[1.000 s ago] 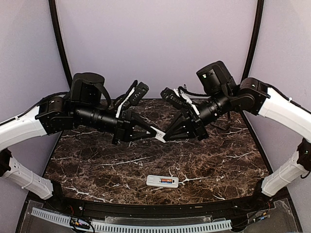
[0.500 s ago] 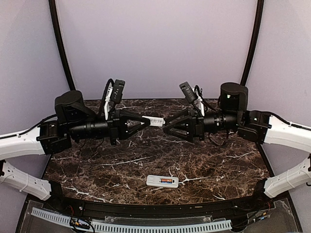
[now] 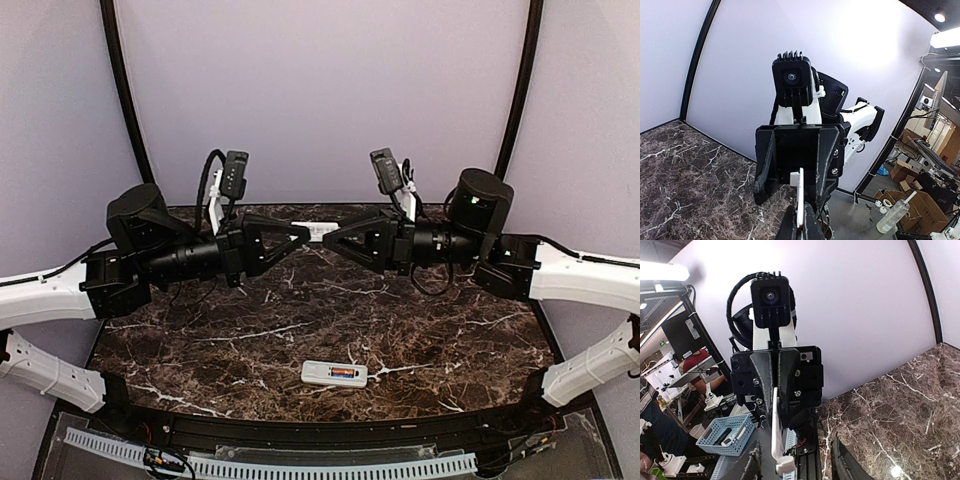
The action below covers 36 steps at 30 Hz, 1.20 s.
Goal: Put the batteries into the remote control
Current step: Pass from the left arm to the right
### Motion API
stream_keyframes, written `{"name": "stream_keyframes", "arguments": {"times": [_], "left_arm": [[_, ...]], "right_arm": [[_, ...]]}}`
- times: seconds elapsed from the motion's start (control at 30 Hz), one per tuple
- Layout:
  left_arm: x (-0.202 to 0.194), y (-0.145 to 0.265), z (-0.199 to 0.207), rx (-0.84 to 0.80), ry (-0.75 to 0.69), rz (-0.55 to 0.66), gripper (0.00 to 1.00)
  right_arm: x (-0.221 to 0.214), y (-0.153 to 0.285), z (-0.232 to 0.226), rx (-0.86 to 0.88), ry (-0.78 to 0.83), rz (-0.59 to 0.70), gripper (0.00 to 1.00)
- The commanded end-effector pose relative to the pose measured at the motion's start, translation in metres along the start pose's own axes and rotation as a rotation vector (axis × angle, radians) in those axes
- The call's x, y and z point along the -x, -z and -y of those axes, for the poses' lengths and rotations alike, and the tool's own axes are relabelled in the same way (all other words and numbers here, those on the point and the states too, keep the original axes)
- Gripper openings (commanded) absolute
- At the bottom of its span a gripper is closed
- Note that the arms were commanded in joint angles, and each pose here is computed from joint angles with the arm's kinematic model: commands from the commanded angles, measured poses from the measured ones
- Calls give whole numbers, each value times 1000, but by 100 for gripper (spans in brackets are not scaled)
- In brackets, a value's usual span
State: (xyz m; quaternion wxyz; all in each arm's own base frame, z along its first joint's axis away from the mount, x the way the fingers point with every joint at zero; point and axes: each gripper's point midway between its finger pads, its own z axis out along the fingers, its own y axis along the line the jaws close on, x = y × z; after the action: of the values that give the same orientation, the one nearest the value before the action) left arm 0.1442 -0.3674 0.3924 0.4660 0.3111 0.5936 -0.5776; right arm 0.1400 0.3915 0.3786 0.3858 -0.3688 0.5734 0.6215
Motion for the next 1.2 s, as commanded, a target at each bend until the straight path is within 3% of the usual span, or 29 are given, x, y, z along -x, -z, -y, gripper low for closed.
{"name": "stream_keyframes", "arguments": {"times": [0.0,0.07,0.23,0.4,0.63,0.67,0.7,0.73,0.77,0.83,0.9,1.03,1.17], "left_arm": [[-3,0,0,-15,10,-4,0],[-3,0,0,-15,10,-6,0],[-4,1,1,-13,7,-11,0],[-6,1,0,-10,7,-23,0],[-11,2,-6,14,8,-43,2],[-12,2,-8,23,6,-48,7],[-11,3,-8,28,-10,-47,25],[-12,5,-12,46,-17,-53,34],[-9,8,-14,67,-49,-45,50],[-9,14,-21,121,-109,-50,67],[-11,23,-34,202,-181,-75,78],[-28,39,-60,341,-344,-185,86],[-93,50,-82,318,-520,-478,86]], "right_arm": [[18,-6,-16,73,42,48,37],[19,-7,-17,80,46,46,27],[20,-6,-19,80,51,49,23],[19,-5,-20,85,44,42,0],[13,-6,-16,61,14,4,0],[11,-6,-14,52,6,-6,0],[10,-5,-13,44,-3,-15,0],[8,-5,-11,30,-18,-26,0],[5,-4,-9,16,-38,-43,0],[-2,-1,-2,-22,-98,-77,0],[-15,4,8,-76,-175,-122,0],[-49,22,40,-225,-369,-203,0],[-113,53,80,-388,-620,-286,0]]}}
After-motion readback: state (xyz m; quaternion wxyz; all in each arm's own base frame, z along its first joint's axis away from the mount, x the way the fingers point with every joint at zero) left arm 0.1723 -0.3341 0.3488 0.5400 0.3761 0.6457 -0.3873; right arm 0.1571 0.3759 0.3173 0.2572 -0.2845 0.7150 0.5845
